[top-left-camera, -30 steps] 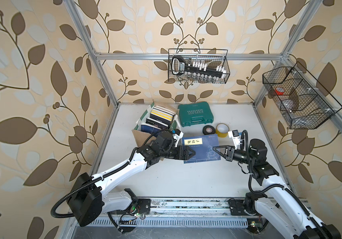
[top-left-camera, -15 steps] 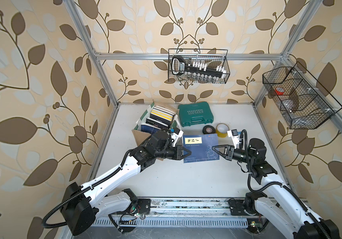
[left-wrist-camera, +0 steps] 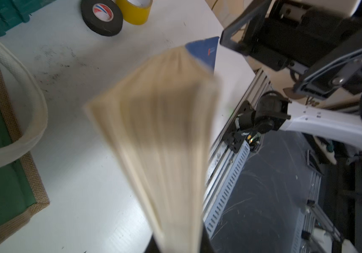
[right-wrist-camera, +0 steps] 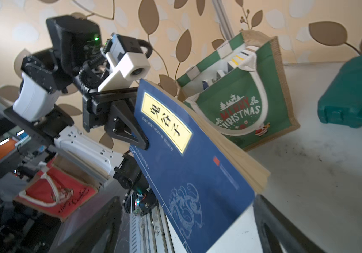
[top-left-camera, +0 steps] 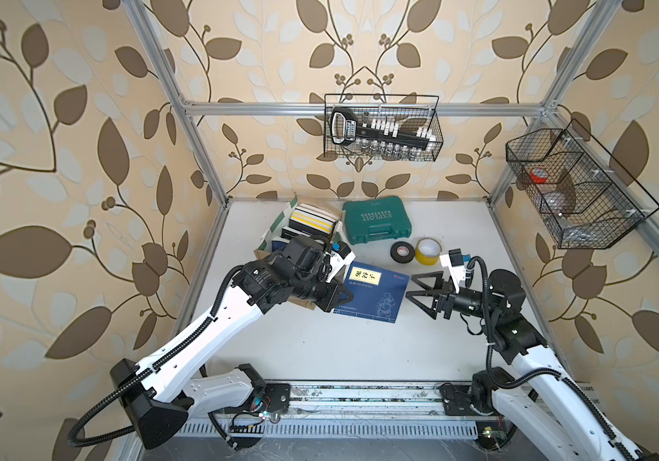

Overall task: Put the books into the canvas bag
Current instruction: Pick up the book from the center of the board.

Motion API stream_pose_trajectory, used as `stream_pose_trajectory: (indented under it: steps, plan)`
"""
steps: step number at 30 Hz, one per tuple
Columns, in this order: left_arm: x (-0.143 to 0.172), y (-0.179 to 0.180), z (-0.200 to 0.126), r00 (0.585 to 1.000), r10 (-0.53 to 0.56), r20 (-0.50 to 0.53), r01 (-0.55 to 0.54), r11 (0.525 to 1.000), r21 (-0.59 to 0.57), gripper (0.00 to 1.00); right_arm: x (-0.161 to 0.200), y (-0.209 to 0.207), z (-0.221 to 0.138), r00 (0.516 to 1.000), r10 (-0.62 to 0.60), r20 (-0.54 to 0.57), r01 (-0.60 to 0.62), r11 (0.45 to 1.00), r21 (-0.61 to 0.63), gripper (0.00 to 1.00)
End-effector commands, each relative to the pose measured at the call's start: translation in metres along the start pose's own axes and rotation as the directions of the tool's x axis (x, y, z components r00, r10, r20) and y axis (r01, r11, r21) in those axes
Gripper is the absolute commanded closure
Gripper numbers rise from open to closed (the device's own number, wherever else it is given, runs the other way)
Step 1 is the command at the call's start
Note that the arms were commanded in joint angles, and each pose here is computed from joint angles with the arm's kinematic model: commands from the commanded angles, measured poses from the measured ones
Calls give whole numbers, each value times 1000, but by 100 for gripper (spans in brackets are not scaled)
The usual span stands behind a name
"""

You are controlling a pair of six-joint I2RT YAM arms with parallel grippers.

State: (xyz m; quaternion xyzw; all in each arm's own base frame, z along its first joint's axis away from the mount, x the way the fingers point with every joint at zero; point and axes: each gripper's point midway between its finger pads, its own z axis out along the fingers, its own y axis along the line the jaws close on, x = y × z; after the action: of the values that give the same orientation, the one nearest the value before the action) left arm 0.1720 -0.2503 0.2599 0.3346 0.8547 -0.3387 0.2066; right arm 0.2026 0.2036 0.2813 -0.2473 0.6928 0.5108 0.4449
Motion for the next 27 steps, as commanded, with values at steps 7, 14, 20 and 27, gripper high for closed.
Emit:
stream_pose_trajectory:
  steps: [7,14,20,27]
  plan:
    - [28,-55,-27,947,321,-13,-311,926,215,100,11,48,42,952,-229,-204,190,963,-193,9]
    - [45,-72,-22,928,368,-51,-337,891,304,100,32,77,58,902,-286,-322,176,927,-331,11]
    - [53,-70,-17,921,380,-87,-341,893,293,100,41,90,63,854,-312,-417,140,909,-393,47]
    - [51,-67,-15,920,383,-77,-350,896,274,100,51,105,61,820,-322,-474,87,888,-452,90]
